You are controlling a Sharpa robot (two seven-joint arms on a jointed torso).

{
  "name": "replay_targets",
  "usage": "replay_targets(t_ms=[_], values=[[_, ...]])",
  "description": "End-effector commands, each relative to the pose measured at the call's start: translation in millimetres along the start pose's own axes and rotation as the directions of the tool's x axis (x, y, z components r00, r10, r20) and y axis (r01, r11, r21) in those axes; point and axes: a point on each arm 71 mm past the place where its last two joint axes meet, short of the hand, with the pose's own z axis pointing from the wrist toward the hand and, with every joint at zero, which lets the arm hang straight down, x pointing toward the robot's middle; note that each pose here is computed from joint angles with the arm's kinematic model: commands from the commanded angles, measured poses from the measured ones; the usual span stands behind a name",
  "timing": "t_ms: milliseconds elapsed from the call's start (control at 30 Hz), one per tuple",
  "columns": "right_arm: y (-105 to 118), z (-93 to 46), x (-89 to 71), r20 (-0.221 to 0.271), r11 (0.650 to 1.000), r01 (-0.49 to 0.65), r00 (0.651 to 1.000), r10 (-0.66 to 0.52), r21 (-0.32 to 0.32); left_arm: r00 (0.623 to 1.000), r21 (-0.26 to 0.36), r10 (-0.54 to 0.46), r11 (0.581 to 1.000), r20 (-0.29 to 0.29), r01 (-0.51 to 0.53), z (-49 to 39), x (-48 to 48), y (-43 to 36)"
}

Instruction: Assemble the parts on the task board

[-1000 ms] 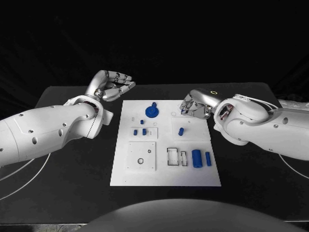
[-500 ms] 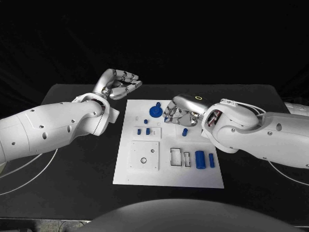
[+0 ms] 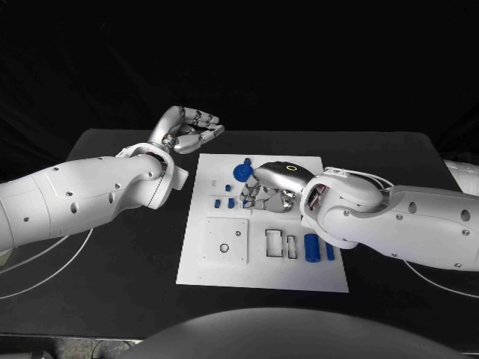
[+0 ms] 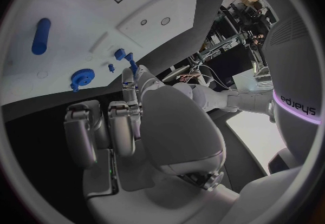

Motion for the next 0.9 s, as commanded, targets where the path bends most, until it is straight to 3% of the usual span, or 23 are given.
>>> replay_targets(t_ms=[33, 467, 900], values=[[4, 0.9, 9.6, -0.064, 0.998, 0.034, 0.997, -0.037, -0.054, 1.0, 0.012, -0.012, 1.0, -0.015, 0.012, 0.4, 2.2, -2.2], [5, 4.5, 33.4, -0.118, 0.998, 0.006, 0.993, -0.014, -0.066, 1.0, 0.015, -0.012, 1.0, -0.015, 0.012, 0.2, 2.0, -2.4], [6, 8.2, 44.7, -0.151, 0.998, -0.02, 0.988, 0.011, -0.059, 1.0, 0.012, -0.01, 1.0, -0.011, 0.01, -0.2, 0.4, -1.5]])
